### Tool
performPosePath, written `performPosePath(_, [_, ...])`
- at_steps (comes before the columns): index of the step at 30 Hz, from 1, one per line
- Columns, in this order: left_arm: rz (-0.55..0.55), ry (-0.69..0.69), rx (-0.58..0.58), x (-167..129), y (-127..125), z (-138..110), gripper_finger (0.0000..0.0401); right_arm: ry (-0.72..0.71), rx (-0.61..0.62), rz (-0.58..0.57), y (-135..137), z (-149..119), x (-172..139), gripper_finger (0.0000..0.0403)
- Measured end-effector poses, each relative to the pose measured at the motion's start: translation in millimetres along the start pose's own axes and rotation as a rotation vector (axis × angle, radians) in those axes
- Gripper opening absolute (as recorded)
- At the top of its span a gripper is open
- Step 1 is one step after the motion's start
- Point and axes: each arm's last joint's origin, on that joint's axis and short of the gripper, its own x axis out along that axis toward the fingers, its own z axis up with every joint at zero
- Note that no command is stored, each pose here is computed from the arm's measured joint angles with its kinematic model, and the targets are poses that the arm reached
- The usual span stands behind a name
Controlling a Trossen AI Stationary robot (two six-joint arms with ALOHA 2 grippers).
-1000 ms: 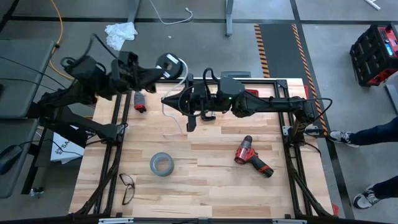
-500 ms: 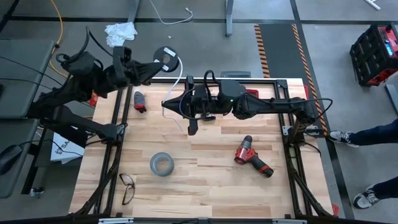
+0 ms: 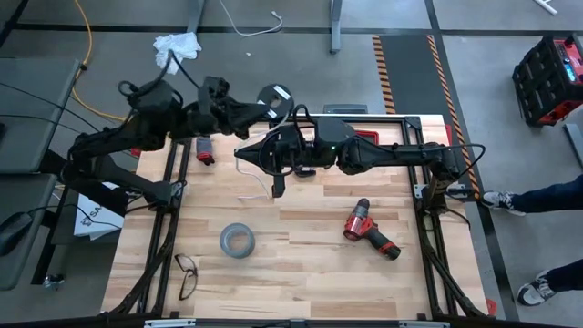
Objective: Coil cords
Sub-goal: Coil the white wire
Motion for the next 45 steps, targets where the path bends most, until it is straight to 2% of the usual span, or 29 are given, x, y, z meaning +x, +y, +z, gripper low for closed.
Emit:
performPosePath(5, [0.0,0.057,-0.065,5,4,-3,0.0001,0.024,-0.009,0.001,0,-2,0,0.0])
performPosePath(10, [-0.033,0.109,-0.098,-3,-4,-6,0.0001,0.023,-0.041,0.005,0,1,-2,0.0])
performPosePath(15, [-0.024,0.13,-0.089,-15,-11,-8,0.0001,0.001,-0.045,-0.009,-3,8,-5,0.0])
performPosePath(30, [0.011,0.089,0.013,-14,-6,0,0.0001,-0.039,-0.03,-0.01,-7,12,-6,0.0])
performPosePath(37, [0.041,0.094,-0.019,-12,-1,1,0.0001,-0.048,-0.035,-0.056,-10,13,-6,0.0])
performPosePath(45, [-0.036,0.12,-0.054,-16,-11,1,0.0001,-0.073,-0.038,-0.047,-11,16,-7,0.0])
